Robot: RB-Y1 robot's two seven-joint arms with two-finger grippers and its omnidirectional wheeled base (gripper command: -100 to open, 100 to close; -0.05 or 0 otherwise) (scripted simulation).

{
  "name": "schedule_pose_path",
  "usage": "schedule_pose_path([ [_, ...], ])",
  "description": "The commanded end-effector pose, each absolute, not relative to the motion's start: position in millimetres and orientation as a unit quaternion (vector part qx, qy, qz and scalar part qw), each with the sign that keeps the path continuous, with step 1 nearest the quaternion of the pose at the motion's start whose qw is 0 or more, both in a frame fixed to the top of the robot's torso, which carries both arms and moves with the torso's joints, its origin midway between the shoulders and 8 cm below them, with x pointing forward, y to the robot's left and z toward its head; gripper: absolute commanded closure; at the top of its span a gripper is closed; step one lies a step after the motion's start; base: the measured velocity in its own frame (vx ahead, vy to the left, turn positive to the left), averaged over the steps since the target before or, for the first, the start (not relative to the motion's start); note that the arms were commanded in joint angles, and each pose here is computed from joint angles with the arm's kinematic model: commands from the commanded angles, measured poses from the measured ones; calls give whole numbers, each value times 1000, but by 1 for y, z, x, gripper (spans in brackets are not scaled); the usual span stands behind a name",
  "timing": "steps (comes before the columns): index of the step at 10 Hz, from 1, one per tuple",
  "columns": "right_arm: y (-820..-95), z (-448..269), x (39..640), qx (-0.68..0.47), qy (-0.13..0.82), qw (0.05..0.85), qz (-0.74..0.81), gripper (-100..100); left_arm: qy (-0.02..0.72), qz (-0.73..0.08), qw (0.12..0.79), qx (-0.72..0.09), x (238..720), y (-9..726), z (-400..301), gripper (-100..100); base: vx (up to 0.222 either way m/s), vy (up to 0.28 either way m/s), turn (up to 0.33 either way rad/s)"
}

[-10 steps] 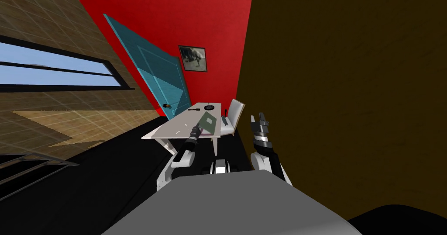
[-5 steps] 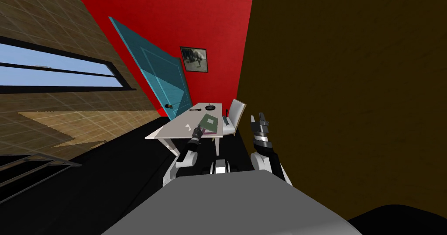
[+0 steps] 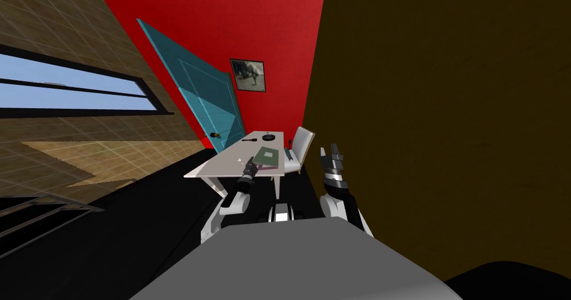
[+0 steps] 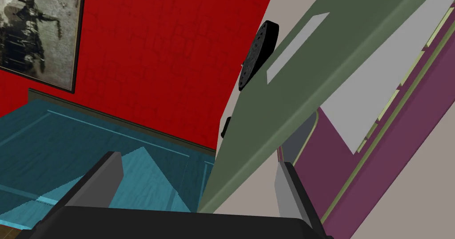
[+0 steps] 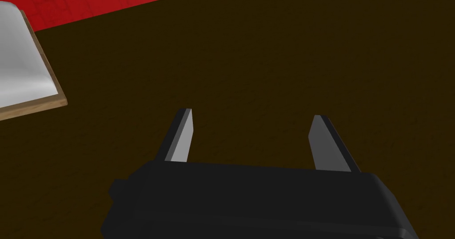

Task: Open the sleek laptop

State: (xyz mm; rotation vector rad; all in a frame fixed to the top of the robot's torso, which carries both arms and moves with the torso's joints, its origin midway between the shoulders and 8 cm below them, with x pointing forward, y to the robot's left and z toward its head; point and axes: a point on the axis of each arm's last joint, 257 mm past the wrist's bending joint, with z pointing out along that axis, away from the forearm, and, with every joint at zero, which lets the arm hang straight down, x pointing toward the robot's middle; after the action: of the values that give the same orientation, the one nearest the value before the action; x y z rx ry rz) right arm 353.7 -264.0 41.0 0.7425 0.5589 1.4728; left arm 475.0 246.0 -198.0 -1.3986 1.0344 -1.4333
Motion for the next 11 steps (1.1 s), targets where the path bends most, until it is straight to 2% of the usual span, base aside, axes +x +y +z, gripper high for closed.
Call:
schedule_pose_path([
  [1, -264, 41, 354, 326, 245, 644, 647, 0, 414, -577, 429, -558, 472, 248, -181, -100, 21, -10, 10],
  [5, -264, 41, 354, 326, 245, 644, 647, 0, 417, -575, 428, -559, 468, 251, -172, -100, 16, -7, 11],
  [6, -264, 41, 354, 326, 245, 644, 647, 0, 418, -573, 428, -560, 468, 251, -173, 0, 0, 0, 0],
  [11, -264, 41, 354, 326, 245, 644, 647, 0, 419, -572, 427, -561, 468, 251, -174, 0, 0, 0, 0],
])
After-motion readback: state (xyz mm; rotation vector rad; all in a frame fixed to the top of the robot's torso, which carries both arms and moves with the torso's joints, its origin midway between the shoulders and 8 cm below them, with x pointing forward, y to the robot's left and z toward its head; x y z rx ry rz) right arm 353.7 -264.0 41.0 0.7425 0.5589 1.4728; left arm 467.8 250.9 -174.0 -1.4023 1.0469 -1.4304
